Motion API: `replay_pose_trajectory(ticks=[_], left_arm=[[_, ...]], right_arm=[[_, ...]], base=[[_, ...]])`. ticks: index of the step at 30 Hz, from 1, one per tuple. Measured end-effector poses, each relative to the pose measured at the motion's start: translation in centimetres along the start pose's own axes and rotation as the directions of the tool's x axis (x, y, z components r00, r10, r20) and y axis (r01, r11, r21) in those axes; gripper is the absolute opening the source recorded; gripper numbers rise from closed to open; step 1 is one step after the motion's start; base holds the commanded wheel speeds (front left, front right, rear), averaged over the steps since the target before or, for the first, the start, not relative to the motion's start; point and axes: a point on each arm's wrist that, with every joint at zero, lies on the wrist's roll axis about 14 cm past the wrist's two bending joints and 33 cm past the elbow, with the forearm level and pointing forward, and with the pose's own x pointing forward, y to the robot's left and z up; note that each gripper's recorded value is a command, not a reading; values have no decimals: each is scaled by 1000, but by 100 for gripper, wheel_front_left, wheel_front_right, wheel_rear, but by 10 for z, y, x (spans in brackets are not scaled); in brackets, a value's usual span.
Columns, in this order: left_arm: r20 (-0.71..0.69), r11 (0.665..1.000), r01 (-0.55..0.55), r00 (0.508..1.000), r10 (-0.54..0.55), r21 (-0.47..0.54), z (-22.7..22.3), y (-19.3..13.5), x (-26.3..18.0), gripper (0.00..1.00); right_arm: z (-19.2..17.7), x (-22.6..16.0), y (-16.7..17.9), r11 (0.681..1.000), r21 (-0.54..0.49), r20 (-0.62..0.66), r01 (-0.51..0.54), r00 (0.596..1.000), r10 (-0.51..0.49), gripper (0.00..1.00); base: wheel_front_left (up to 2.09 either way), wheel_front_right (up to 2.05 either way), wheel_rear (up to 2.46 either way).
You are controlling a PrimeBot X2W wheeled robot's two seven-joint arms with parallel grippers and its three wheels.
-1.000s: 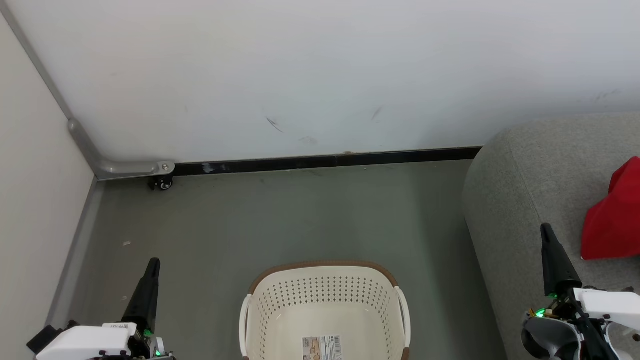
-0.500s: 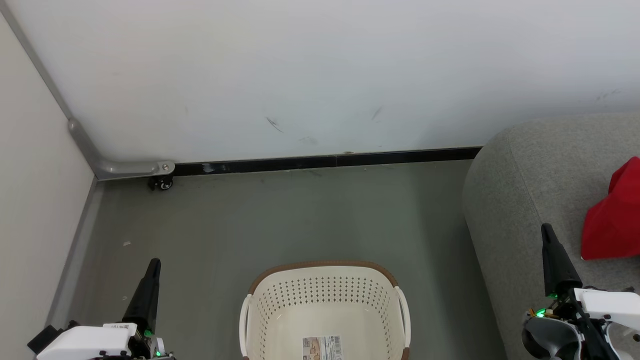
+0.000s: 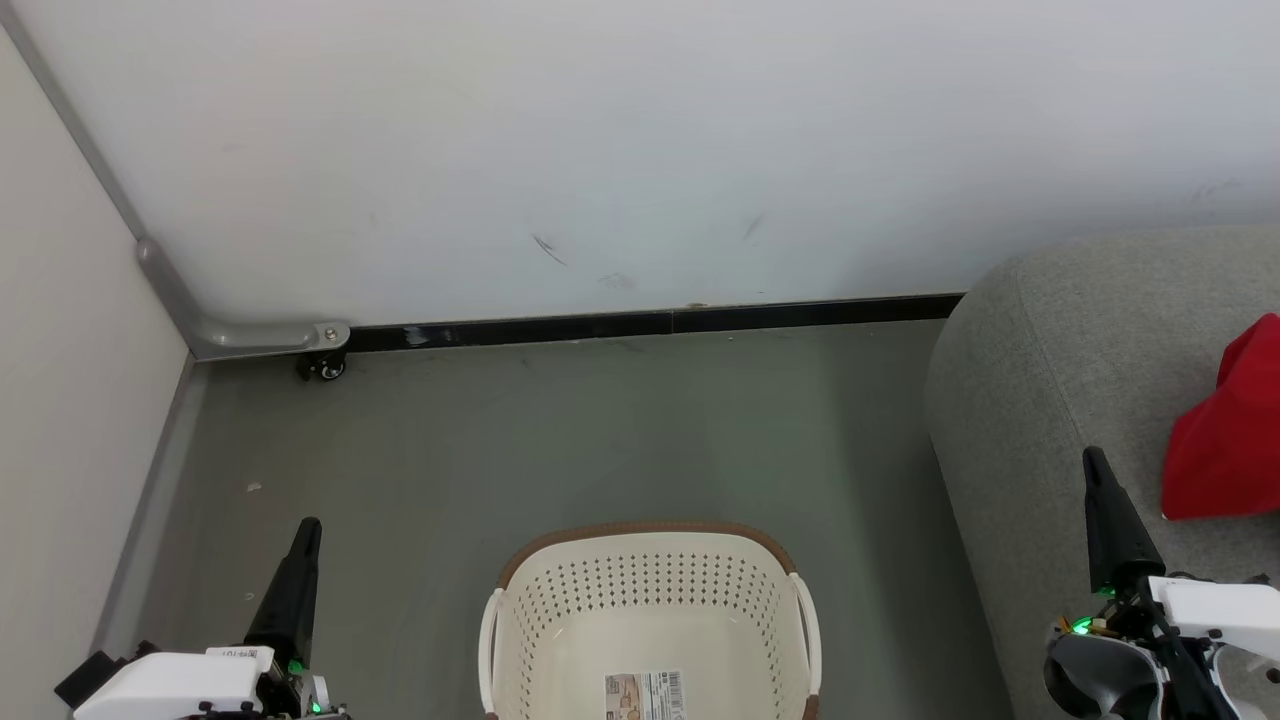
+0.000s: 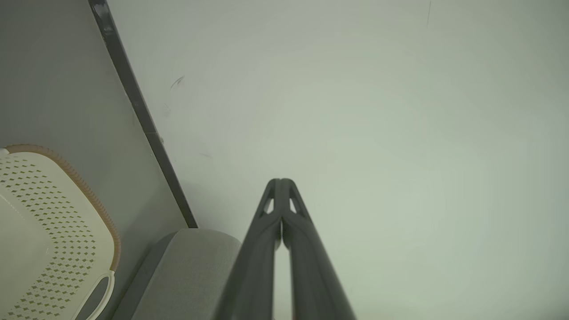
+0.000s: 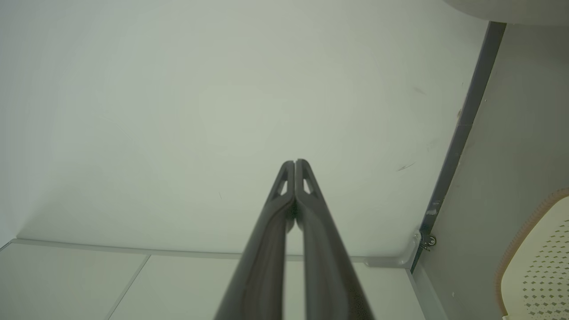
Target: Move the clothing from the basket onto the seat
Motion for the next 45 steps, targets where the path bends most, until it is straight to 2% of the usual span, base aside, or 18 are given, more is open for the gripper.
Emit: replay_pose_trajectory(ticks=[45], left_arm=[[0,1000,14,1000,-14,0,0,-4,3,0]], right_arm=[[0,0,0,1000,0,-5,0,1000,0,0]], base=[[0,0,0]])
